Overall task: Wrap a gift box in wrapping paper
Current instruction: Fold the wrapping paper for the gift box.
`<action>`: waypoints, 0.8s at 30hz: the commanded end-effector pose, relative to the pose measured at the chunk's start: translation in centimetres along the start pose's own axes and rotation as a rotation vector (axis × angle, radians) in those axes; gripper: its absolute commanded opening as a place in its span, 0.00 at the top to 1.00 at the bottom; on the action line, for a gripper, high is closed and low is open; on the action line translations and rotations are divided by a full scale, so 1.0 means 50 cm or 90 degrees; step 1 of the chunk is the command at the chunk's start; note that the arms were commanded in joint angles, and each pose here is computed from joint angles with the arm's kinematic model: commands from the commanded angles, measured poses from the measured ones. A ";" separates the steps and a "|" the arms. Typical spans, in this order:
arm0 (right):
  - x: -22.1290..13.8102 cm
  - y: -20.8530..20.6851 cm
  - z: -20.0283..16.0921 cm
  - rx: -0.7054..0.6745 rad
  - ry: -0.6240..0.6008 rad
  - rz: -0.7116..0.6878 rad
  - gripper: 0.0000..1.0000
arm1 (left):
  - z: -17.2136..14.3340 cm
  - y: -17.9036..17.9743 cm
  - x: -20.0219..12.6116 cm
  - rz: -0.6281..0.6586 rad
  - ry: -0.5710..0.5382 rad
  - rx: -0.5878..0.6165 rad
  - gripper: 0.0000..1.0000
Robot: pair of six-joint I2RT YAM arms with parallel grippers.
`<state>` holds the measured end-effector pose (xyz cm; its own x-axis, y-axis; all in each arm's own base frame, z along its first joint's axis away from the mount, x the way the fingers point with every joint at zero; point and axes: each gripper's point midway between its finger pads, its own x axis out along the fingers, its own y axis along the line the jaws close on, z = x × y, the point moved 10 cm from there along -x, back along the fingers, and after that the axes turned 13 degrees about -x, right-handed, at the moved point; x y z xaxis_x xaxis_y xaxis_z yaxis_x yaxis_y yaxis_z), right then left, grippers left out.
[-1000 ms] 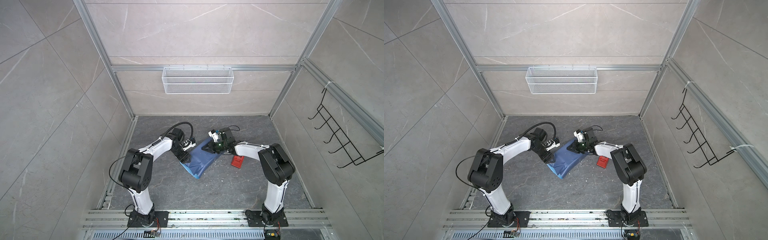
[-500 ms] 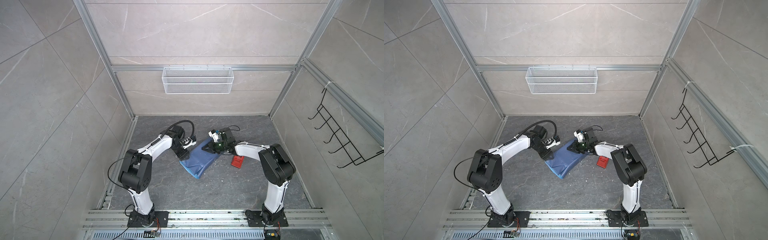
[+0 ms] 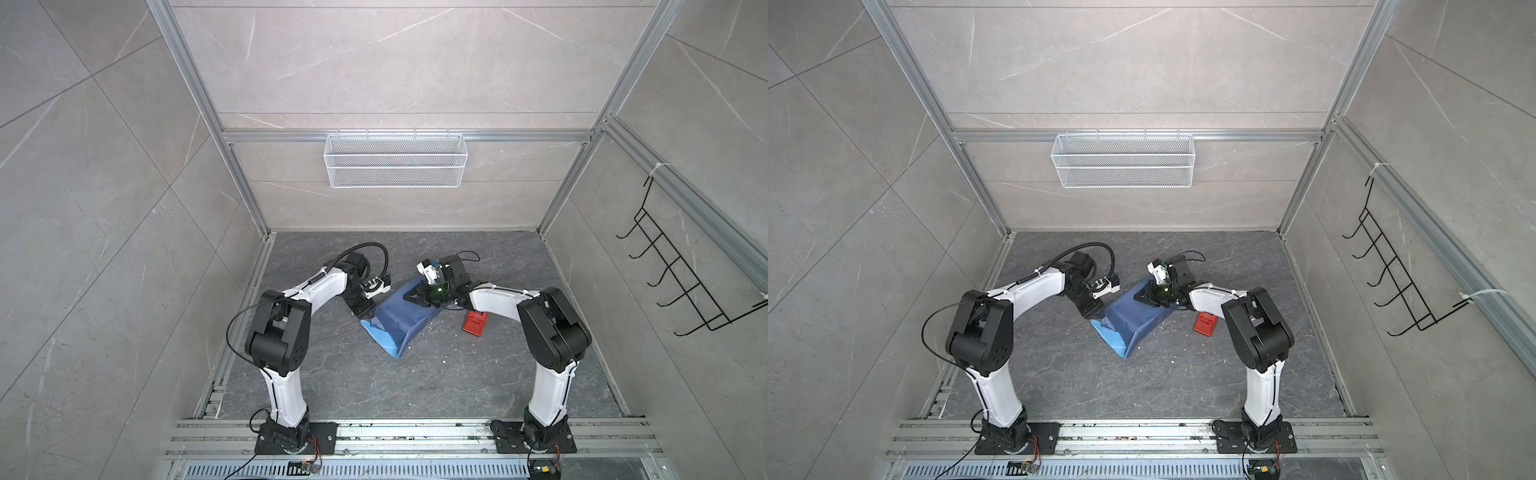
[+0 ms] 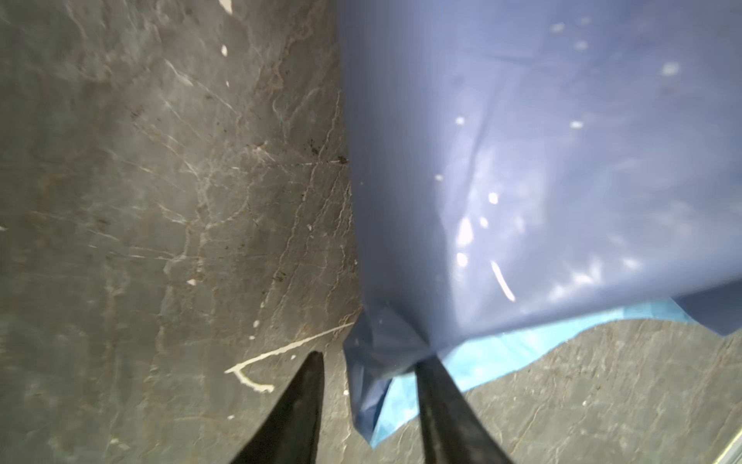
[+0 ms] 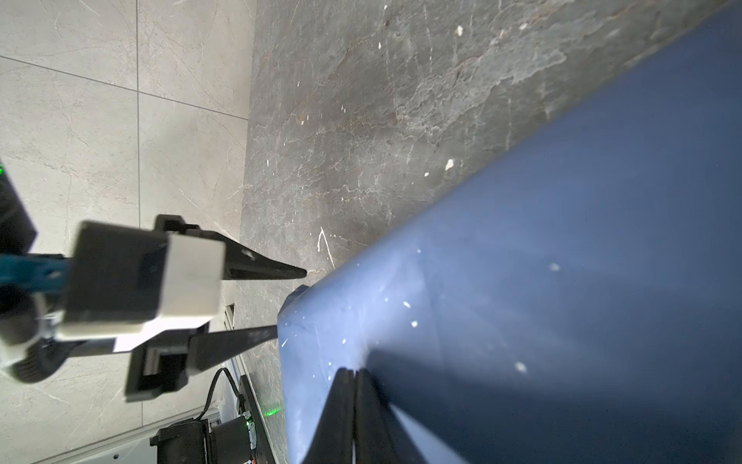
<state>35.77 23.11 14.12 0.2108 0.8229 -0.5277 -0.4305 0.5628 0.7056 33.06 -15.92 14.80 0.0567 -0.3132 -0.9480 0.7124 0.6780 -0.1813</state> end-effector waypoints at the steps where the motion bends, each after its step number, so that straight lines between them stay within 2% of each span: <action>1: 0.004 -0.059 -0.078 0.077 0.089 -0.110 0.92 | 0.008 0.005 0.006 -0.004 -0.015 -0.006 0.62; 7: 0.004 -0.058 -0.079 0.080 0.088 -0.102 0.92 | 0.004 0.008 0.008 0.012 -0.019 -0.007 0.62; 11: 0.006 -0.060 -0.082 0.087 0.089 -0.106 0.92 | 0.001 -0.004 -0.001 -0.014 -0.019 -0.013 0.62; 16: 0.005 -0.057 -0.080 0.078 0.089 -0.107 0.91 | 0.007 -0.026 -0.042 -0.050 -0.066 -0.014 0.47; 20: 0.007 -0.060 -0.086 0.086 0.093 -0.107 0.91 | 0.020 -0.051 -0.092 -0.099 -0.061 0.002 0.42; 24: 0.009 -0.064 -0.087 0.082 0.097 -0.114 0.91 | 0.031 -0.053 -0.109 -0.098 -0.070 0.013 0.38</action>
<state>35.59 22.95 14.15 0.2153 0.8156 -0.5370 -0.4270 0.5732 0.6993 32.55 -16.78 18.42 0.0344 -0.4364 -0.8991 0.7103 0.6435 -0.2852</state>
